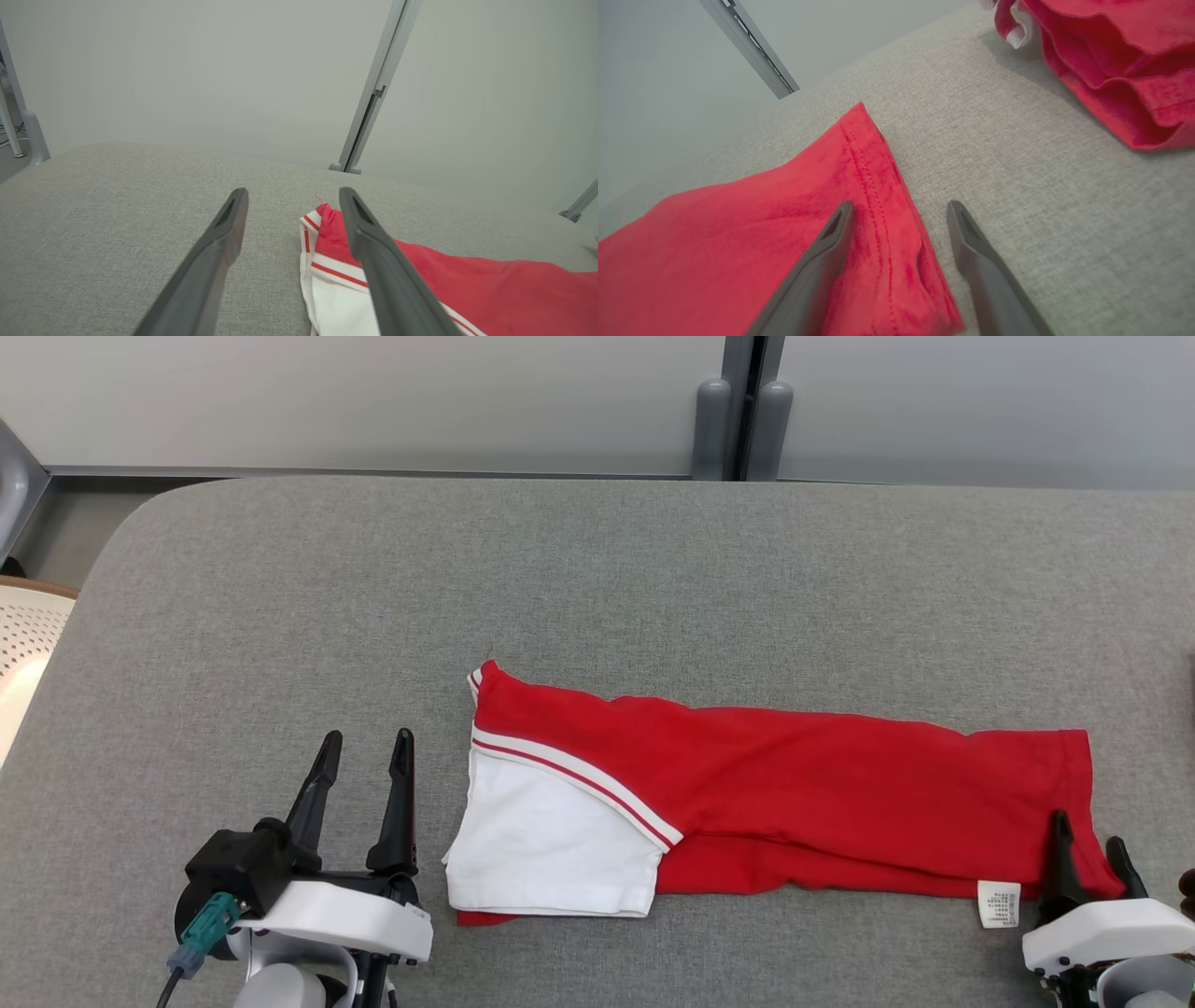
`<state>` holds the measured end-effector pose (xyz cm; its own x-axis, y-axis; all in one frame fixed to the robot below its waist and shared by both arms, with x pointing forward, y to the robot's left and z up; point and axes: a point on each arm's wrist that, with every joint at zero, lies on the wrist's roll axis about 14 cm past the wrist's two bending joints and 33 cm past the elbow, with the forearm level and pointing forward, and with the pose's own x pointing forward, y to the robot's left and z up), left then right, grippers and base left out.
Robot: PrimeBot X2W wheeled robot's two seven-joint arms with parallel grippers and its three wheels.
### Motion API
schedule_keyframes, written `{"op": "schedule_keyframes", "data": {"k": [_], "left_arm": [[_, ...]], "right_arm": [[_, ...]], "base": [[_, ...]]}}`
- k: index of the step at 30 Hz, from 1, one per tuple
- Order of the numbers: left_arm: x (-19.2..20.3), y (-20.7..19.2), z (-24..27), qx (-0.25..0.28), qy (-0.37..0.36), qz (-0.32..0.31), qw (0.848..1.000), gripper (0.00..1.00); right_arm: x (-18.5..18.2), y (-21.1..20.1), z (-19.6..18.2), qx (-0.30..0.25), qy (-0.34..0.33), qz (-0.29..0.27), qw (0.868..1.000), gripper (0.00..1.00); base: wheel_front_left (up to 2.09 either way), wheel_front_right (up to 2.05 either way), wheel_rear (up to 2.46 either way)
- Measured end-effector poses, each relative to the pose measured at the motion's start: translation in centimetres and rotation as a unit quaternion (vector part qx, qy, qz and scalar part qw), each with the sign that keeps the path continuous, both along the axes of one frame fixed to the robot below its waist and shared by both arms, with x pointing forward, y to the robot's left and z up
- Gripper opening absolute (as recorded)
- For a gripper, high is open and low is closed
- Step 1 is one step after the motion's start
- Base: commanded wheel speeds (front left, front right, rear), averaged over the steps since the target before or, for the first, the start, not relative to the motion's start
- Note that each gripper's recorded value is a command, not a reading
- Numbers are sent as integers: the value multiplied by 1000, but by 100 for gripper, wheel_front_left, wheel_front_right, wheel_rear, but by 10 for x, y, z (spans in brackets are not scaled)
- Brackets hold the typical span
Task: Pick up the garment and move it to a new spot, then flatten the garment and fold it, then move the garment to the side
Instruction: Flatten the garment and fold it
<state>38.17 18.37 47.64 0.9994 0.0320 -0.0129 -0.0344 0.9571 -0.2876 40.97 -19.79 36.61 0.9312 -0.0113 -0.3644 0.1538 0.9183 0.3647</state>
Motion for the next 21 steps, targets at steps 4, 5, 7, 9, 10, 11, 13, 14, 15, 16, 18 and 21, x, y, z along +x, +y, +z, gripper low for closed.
{"op": "schedule_keyframes", "data": {"k": [4,5,7,9,10,11,13,14,15,16,18,21], "left_arm": [[0,1,0,-2,1,2,1000,100],[0,1,0,-1,1,2,1000,100],[1,3,3,0,-4,4,1000,100],[2,5,5,0,-7,8,1000,100],[1,5,6,0,-8,9,1000,100],[1,6,6,0,-9,10,1000,100],[1,6,8,0,-12,11,1000,100],[1,6,10,0,-15,12,1000,100],[1,6,11,-1,-17,12,1000,100],[1,6,12,-1,-18,12,1000,100],[1,6,13,-1,-19,13,1000,100],[-1,5,13,-2,-19,12,1000,100]], "right_arm": [[1,3,-4,11,7,-3,1000,18],[1,4,-4,12,8,-2,1000,0],[0,4,-5,13,10,0,1000,0],[-1,4,-5,13,11,2,1000,0],[0,3,-4,14,10,0,1000,0],[-1,1,-4,13,10,-1,1000,0],[0,-8,-1,9,7,-9,1000,0],[1,-16,1,4,4,-16,1000,0],[1,-24,4,-3,1,-22,1000,0],[2,-33,6,-9,-2,-30,1000,0],[4,-51,13,-24,-10,-45,999,0],[12,-84,33,-43,-35,-81,995,0]], "base": [[0,0,0],[0,0,0],[0,0,0],[0,0,0],[0,0,0],[0,0,0],[0,0,0],[0,0,0],[0,0,0],[0,0,0],[0,0,0],[0,0,0]]}}
